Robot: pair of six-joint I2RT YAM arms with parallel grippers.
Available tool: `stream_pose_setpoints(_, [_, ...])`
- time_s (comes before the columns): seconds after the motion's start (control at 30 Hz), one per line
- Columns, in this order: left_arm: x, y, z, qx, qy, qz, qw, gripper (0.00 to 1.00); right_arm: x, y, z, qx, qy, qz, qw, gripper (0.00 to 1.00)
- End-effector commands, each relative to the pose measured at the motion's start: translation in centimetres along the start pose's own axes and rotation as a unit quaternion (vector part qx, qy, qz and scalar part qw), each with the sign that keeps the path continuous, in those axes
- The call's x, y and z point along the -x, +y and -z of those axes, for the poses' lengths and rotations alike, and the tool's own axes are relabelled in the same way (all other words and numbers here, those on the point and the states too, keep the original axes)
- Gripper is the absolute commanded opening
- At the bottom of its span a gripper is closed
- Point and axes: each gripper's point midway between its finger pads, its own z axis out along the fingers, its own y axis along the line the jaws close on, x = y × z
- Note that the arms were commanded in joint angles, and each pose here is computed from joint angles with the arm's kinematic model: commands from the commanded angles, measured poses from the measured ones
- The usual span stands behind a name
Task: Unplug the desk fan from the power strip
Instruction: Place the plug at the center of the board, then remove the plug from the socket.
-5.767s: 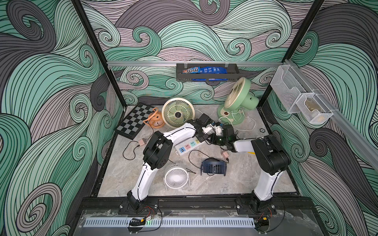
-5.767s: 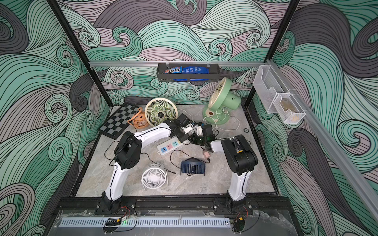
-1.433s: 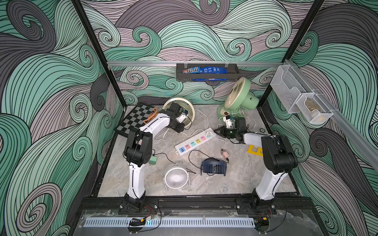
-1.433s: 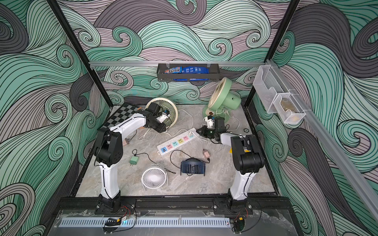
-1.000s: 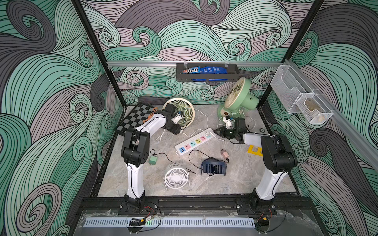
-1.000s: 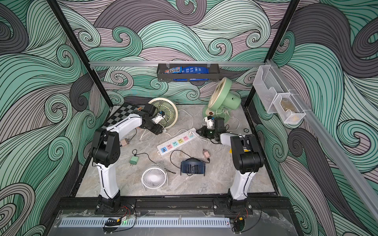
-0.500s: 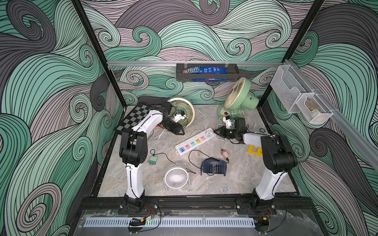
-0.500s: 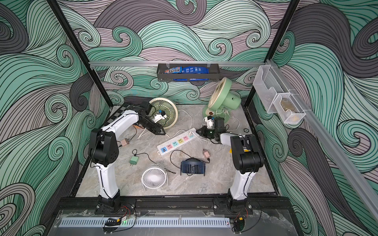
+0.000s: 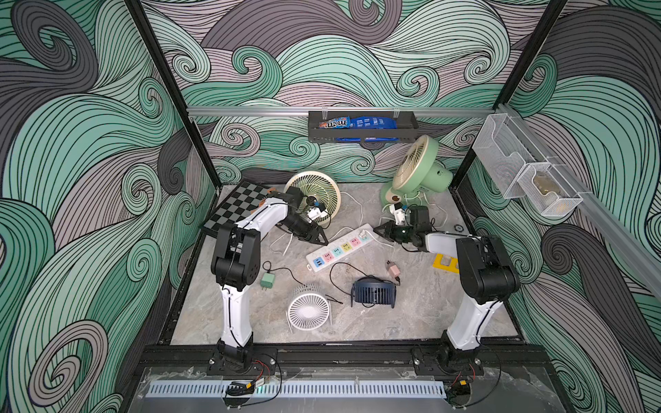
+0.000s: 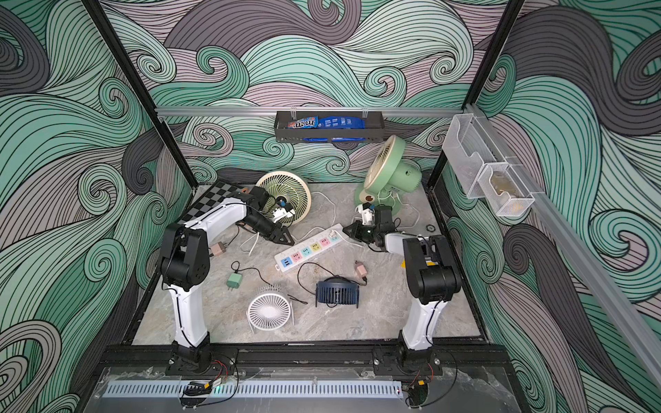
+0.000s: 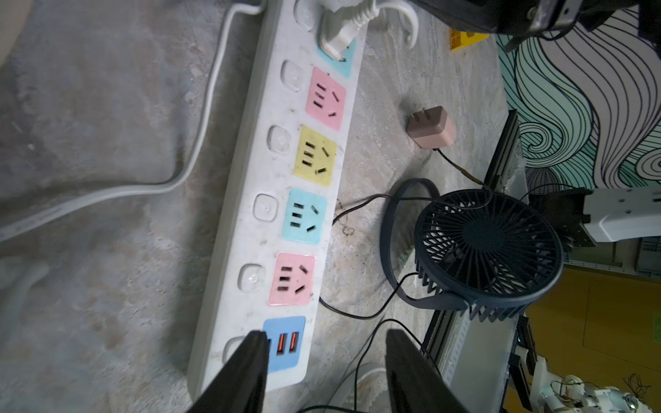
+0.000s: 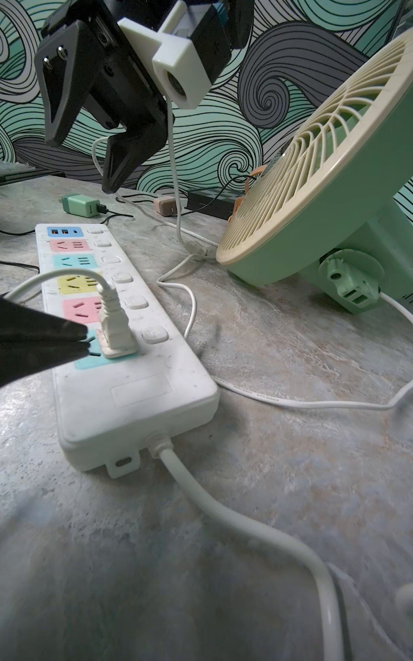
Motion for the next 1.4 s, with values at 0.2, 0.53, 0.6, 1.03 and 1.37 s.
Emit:
stream_pose_setpoints(0.2, [4.3, -3.3, -1.5, -0.054, -0.013, -0.012, 0.998, 0.55, 0.5, 0.5, 0.1, -0.002, -0.004, 0.011, 1.000, 0.05])
stream_pose_setpoints(0.53, [7.1, -4.0, -3.9, -0.095, -0.013, 0.010, 0.995, 0.51, 0.8, 0.4, 0.2, -0.010, -0.004, 0.016, 1.000, 0.05])
stream_pose_setpoints(0.6, [7.5, -3.7, -4.2, -0.057, -0.017, -0.014, 0.998, 0.52, 0.7, 0.2, 0.2, -0.013, -0.004, 0.017, 1.000, 0.05])
stream_pose_setpoints(1.03, [10.3, -2.1, -6.3, 0.155, -0.025, -0.152, 0.976, 0.53, -0.2, -0.5, -0.6, -0.007, 0.004, 0.011, 1.000, 0.05])
stream_pose_setpoints(1.37, [12.7, -1.5, -7.1, 0.251, -0.046, -0.217, 0.942, 0.50, -1.3, -0.8, -1.5, 0.001, 0.017, 0.007, 1.000, 0.04])
